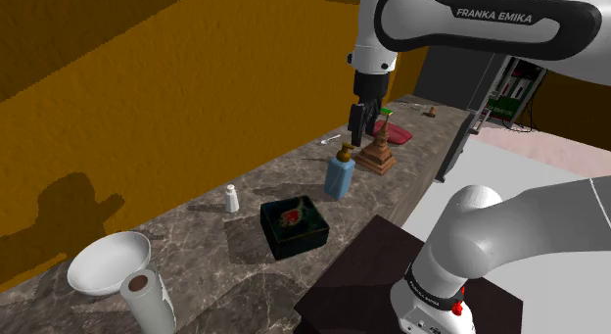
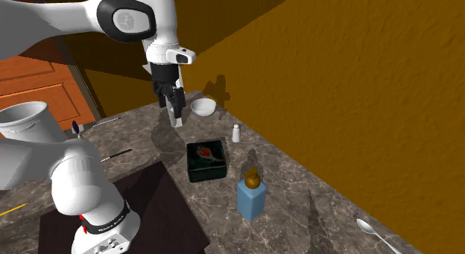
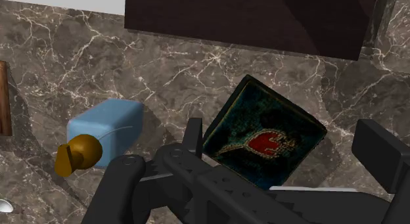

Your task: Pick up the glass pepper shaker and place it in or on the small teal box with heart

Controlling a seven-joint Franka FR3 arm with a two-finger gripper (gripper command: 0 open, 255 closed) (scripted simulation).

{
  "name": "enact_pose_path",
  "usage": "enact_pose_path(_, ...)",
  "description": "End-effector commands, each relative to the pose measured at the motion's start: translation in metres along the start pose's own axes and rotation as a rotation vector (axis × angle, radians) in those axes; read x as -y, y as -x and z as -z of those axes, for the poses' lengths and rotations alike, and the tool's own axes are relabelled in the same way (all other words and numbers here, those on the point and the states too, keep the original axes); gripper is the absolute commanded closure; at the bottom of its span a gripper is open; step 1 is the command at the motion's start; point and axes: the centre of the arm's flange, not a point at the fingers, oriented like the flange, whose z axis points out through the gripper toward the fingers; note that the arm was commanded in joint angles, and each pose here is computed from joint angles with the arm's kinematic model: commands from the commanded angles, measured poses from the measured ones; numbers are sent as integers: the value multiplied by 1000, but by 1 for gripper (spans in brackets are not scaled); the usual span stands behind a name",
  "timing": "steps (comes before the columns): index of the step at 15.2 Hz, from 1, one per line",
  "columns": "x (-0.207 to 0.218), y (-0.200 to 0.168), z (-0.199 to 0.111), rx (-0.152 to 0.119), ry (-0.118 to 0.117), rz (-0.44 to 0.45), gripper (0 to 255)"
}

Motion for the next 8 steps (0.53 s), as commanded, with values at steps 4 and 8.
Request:
enact_pose_path(4,11,-30,-22,-11,8,-7,0)
enact_pose_path(8,25,-71,-50,-25,20,-16,0)
